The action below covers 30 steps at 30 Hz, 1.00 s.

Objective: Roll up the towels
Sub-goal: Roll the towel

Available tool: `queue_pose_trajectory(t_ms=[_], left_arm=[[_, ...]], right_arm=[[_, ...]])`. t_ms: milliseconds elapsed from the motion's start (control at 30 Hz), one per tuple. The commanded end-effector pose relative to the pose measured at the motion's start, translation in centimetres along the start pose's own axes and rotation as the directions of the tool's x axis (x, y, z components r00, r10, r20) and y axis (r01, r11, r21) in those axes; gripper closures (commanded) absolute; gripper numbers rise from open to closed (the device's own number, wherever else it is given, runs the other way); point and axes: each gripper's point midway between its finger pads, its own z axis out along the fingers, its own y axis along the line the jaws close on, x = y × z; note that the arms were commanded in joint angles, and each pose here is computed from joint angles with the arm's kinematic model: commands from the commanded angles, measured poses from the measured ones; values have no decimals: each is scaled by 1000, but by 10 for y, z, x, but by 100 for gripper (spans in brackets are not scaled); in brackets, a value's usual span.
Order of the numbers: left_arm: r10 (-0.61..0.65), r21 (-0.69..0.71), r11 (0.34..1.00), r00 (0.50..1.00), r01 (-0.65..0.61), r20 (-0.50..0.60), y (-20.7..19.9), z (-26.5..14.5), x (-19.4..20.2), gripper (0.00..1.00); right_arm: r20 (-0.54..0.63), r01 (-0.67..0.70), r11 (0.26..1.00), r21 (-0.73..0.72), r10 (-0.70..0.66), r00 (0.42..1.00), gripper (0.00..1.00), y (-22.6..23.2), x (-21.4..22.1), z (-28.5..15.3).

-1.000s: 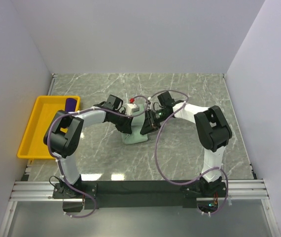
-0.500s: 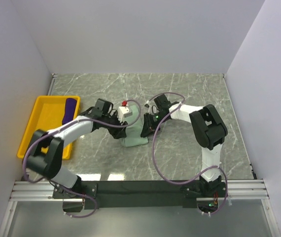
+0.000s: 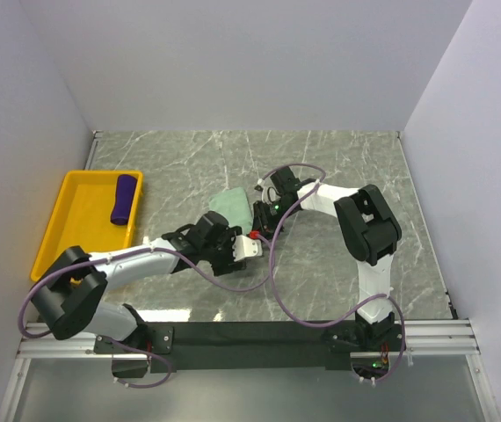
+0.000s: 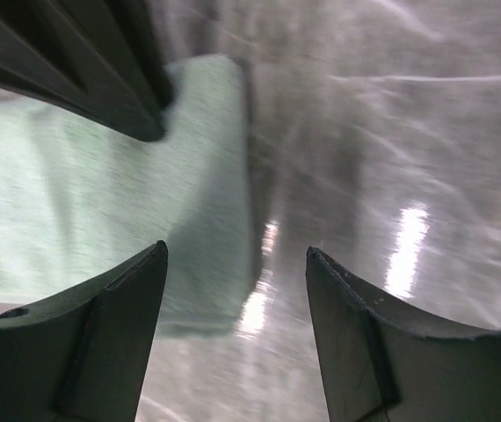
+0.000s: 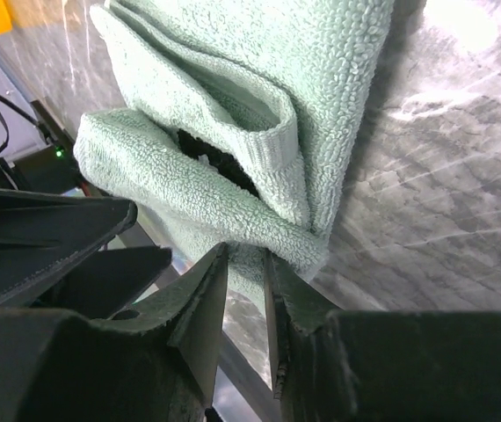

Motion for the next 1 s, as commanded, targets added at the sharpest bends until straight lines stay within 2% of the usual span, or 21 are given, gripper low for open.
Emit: queue_pose_trajectory(t_ms=[0, 100, 233, 333, 400, 500, 533, 567, 633, 667, 733, 767, 833, 867, 967], left_arm=[[138, -132, 982, 990, -133, 27, 28, 7, -18, 30], [211, -137, 969, 977, -207, 17, 27, 15, -18, 30], [236, -89, 967, 971, -238, -38, 19, 27, -2, 34], [241, -27, 970, 968, -243, -71, 6, 30, 13, 40], [216, -3, 976, 973, -217, -82, 0, 31, 20, 48], [118, 51, 992, 984, -112, -135, -7, 32, 34, 63], [78, 91, 994, 985, -65, -154, -10, 32, 35, 73], [34, 118, 993, 986, -15, -161, -12, 30, 37, 78], [-63, 137, 987, 989, 82, -134, 5, 22, 32, 81], [-114, 212, 966, 982, 145, -152, -5, 19, 37, 84], [-177, 264, 940, 971, 215, -160, 4, 17, 39, 90], [-208, 338, 907, 965, 252, -161, -7, 12, 38, 91], [-248, 374, 881, 956, 289, -153, 3, 7, 34, 93], [-286, 441, 832, 941, 337, -181, -8, 5, 37, 93], [-345, 503, 766, 916, 401, -204, -1, 10, 36, 94]], right_arm=[[-19, -2, 998, 68, 3, 1000, 68, -16, 3, 13], [-25, -13, 998, 59, 14, 1000, 68, -16, 3, 15], [-23, -21, 998, 52, 22, 999, 68, -14, 1, 15], [-14, -30, 999, 44, 31, 999, 68, -13, 0, 13], [-10, -44, 999, 24, 44, 999, 69, -10, -1, 10], [0, -32, 999, -7, 32, 999, 68, -2, -5, 4], [7, -31, 999, -16, 31, 999, 69, -1, -7, 0], [16, -29, 999, -25, 29, 999, 68, 1, -8, -4], [55, -15, 999, -49, 18, 998, 66, 4, -11, -15], [83, -29, 996, -79, 36, 996, 64, 3, -18, -26], [146, -19, 994, -112, 35, 989, 57, 4, -26, -45], [189, -32, 992, -122, 55, 981, 55, -5, -36, -61], [244, -17, 992, -122, 47, 969, 49, -10, -45, -82], [275, 10, 995, -98, 18, 961, 47, -17, -49, -92], [360, 78, 996, -42, -58, 931, 41, -25, -60, -127]])
